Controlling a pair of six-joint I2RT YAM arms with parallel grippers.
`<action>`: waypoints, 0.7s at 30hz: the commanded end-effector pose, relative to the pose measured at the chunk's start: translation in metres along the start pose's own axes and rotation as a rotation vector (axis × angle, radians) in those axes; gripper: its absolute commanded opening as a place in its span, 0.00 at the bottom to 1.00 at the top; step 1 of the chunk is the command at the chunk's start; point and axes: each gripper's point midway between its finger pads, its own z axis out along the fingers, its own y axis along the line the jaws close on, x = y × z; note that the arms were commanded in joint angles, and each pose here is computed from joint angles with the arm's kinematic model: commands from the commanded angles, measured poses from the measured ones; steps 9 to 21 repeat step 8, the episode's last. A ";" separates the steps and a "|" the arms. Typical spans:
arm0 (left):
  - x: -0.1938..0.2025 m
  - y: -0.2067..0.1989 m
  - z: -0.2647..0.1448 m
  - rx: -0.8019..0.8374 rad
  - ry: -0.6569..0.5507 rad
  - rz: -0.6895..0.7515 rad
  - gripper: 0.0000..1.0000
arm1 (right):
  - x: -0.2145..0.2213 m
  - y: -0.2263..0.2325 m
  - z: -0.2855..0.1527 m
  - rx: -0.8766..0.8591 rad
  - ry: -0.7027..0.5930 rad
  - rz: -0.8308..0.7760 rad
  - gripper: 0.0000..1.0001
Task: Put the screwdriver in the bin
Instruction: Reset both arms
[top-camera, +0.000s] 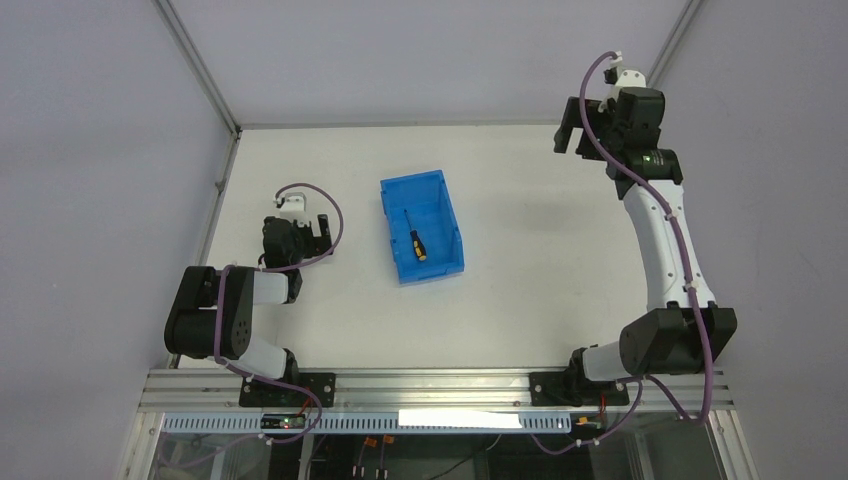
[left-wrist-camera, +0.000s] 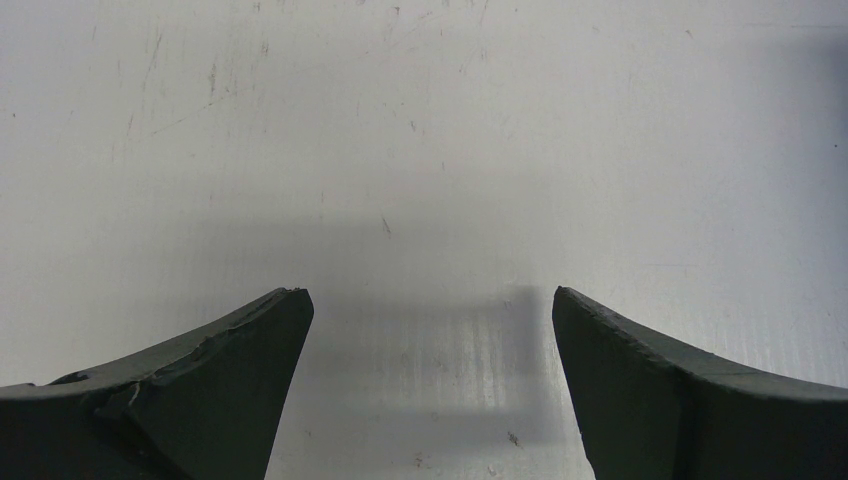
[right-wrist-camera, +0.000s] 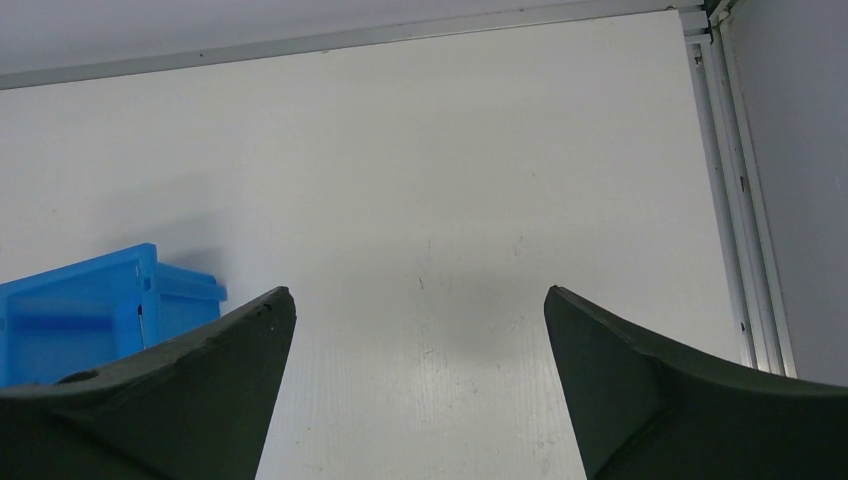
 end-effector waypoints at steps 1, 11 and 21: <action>-0.019 0.001 0.003 0.005 -0.059 -0.008 1.00 | -0.013 0.008 -0.011 -0.034 -0.061 0.013 0.99; -0.019 0.000 0.003 0.006 -0.059 -0.008 1.00 | -0.011 0.008 -0.010 -0.035 -0.059 0.026 0.99; -0.019 0.000 0.003 0.006 -0.059 -0.008 1.00 | -0.011 0.008 -0.010 -0.035 -0.059 0.026 0.99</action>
